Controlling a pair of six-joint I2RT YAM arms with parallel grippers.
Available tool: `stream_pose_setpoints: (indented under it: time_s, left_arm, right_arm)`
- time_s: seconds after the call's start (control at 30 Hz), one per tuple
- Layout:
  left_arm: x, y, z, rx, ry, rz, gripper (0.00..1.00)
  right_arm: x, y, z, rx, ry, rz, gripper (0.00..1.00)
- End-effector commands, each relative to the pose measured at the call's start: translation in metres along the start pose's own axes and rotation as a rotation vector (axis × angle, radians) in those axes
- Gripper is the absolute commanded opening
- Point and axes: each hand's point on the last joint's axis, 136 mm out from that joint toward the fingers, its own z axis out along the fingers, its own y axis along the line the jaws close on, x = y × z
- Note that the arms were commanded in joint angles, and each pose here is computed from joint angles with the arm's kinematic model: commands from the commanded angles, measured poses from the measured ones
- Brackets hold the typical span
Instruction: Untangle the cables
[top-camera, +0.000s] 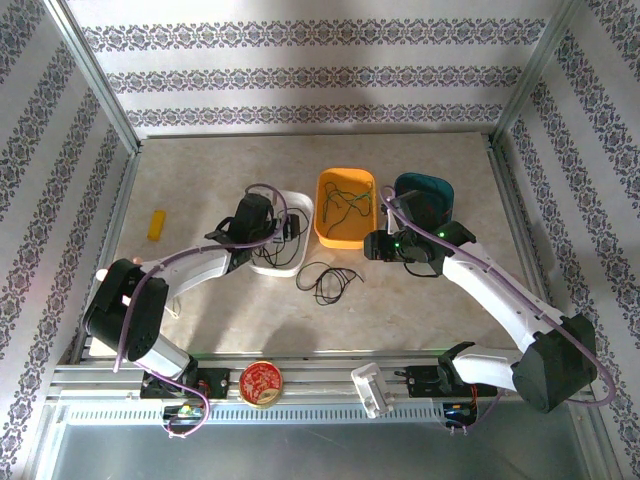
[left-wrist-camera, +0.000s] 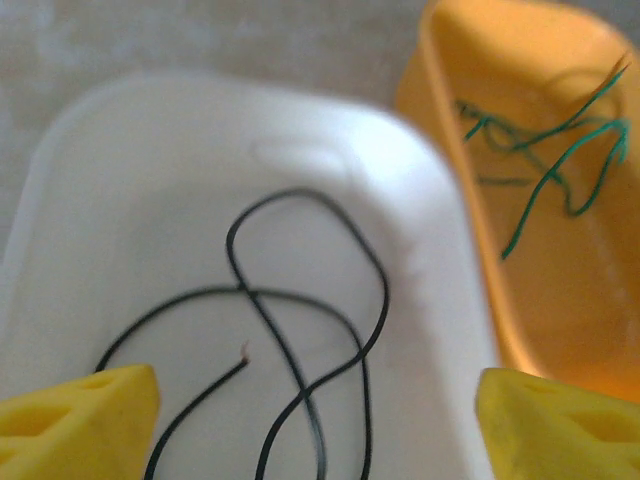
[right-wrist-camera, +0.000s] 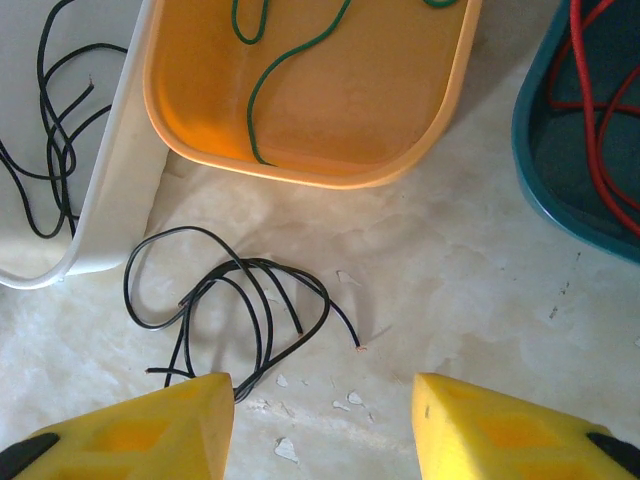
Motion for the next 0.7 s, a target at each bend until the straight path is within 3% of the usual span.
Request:
stream_pose_setpoints:
  time_s: [0.0,0.07,0.17,0.27,0.37,0.5,0.67]
  left_arm:
    - [-0.025,-0.018,-0.023,0.031,-0.073,0.063,0.89]
    - [-0.027,-0.038,-0.040,0.093,-0.089,0.126,0.91]
    - [-0.001,-0.076,-0.061,0.248,-0.007,0.241,0.91]
    - [0.046,-0.109,-0.075,0.359,0.132,0.370,0.89]
    - [0.105,-0.138,-0.086,0.445,0.295,0.524,0.86]
    - [0.161,-0.152,-0.078,0.418,0.432,0.686,0.86]
    - [0.172,-0.148,-0.041,0.245,0.393,0.792,0.80]
  right_arm:
    - [0.008,-0.002,-0.001,-0.001,0.011,-0.001,0.50]
    - [0.012,-0.003,0.001,-0.004,0.022,-0.004,0.50]
    - [0.025,0.003,0.007,-0.049,0.075,-0.018,0.51]
    - [0.048,0.021,0.019,-0.142,0.187,-0.066,0.51]
    - [0.061,0.015,0.031,-0.088,0.234,-0.082,0.50]
    - [0.051,-0.011,0.036,-0.037,0.201,0.052,0.50]
    - [0.037,-0.039,0.026,-0.008,0.141,0.165,0.50]
